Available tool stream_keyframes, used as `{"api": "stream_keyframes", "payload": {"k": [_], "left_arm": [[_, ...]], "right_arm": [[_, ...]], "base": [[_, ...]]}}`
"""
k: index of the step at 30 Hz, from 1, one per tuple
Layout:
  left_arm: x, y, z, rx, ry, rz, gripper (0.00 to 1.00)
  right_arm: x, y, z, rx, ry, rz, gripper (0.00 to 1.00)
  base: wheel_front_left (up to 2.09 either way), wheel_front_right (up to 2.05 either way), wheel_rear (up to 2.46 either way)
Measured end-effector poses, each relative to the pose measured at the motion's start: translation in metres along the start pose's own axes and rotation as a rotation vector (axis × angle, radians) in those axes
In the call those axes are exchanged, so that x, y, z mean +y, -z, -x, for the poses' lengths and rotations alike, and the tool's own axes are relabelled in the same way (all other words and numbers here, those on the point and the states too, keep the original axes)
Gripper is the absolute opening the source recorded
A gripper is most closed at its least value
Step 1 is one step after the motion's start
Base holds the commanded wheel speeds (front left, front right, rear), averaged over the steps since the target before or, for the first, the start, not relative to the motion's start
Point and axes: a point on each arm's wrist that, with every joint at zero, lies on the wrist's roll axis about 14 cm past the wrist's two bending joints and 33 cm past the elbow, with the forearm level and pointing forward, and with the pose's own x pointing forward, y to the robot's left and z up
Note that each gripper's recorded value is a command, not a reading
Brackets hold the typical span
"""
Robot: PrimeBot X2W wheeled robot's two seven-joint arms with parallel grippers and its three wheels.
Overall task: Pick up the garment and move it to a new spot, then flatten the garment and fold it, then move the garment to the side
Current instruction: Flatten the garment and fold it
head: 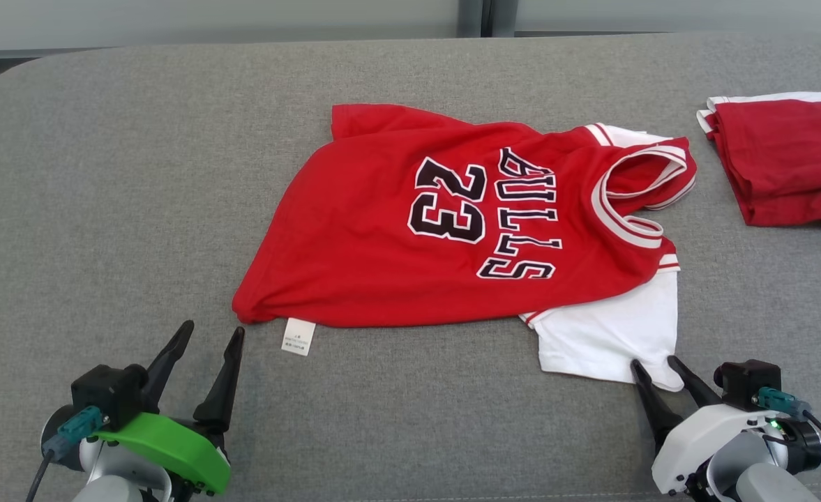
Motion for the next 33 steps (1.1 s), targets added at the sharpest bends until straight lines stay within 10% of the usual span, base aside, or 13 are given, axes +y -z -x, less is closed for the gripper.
{"api": "stream_keyframes", "payload": {"k": [3, 30, 33], "left_arm": [[0.005, 0.006, -0.003, 0.023, -0.012, 0.014, 1.0], [0.004, 0.056, -0.043, 0.229, 0.052, -0.001, 1.0], [0.004, 0.055, -0.044, 0.229, 0.057, -0.004, 0.81]], "right_arm": [[-0.001, -0.002, -0.005, -0.003, -0.004, -0.004, 0.0], [-0.018, -0.007, -0.009, -0.037, 0.032, -0.038, 0.0], [-0.019, -0.007, -0.01, -0.041, 0.034, -0.037, 0.0]], "base": [[0.0, 0.0, 0.0], [0.0, 0.0, 0.0], [0.0, 0.0, 0.0]]}}
